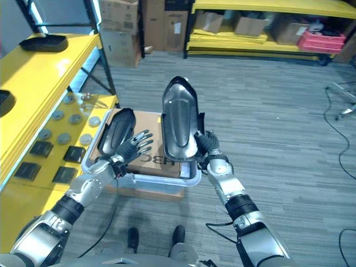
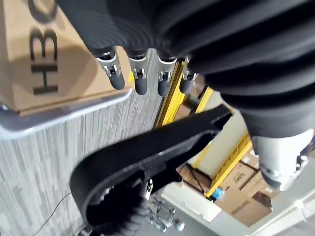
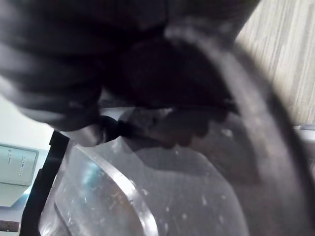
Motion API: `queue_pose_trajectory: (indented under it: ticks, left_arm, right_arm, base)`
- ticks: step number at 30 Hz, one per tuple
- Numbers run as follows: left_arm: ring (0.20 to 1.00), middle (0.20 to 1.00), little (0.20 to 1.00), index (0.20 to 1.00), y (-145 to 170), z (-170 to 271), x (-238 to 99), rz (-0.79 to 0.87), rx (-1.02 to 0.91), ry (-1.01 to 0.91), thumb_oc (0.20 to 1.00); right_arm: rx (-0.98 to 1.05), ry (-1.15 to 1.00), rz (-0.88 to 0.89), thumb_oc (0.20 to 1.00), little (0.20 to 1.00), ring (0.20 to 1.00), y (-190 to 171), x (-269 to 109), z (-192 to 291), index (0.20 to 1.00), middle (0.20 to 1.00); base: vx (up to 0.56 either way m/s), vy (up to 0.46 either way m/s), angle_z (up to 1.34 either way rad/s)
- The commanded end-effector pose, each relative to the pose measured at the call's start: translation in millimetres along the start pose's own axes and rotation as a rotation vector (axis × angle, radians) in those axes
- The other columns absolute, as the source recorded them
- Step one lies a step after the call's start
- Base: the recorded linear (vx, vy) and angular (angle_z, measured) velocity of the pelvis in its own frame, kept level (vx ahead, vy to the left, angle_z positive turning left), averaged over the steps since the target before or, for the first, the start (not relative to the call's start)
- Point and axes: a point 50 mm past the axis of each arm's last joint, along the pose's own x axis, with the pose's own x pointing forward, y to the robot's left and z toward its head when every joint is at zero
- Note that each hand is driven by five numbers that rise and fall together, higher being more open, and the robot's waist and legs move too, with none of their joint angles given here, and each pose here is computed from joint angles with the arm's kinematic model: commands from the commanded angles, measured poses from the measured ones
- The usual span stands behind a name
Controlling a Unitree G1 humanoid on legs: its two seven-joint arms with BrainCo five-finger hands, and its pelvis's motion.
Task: Move parts from the plastic box to the shelf.
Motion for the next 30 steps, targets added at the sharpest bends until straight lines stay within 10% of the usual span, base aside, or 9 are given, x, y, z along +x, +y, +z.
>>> queue_pose_trajectory:
  ticks: [1,26,30]
  left_arm:
    - [1.000,1.000,1.000,1.000,0.4,-10.2,8.7,0.030,-0.037,0.074,1.000]
    - [1.000,1.000,1.000,1.000,-20.7,-26.3,14.0,-0.025,0.062,0.124,1.000]
    - [0.235,0.235,0.235,0.235,-21.3,-27.6,12.8,-0.029,0.034,0.113,0.235]
  right_arm:
    - [0.046,-0.118,0.044,0.200,0.200,0.200,9.8,11.5,30.4,0.200,0.200]
    - [0.100,0.022,0.253,0.200,0.200,0.200,66.2,-6.4,-1.9,0.200,0.200]
    - [0.084,0.027,0.283,0.200,0.200,0.200,73.4,-8.6,-2.5,0.200,0.200]
  base:
    - [0.03,-0.017,-0.12]
    - [0.00,-0.004,-0.03]
    - [0.00,0.000,0.00]
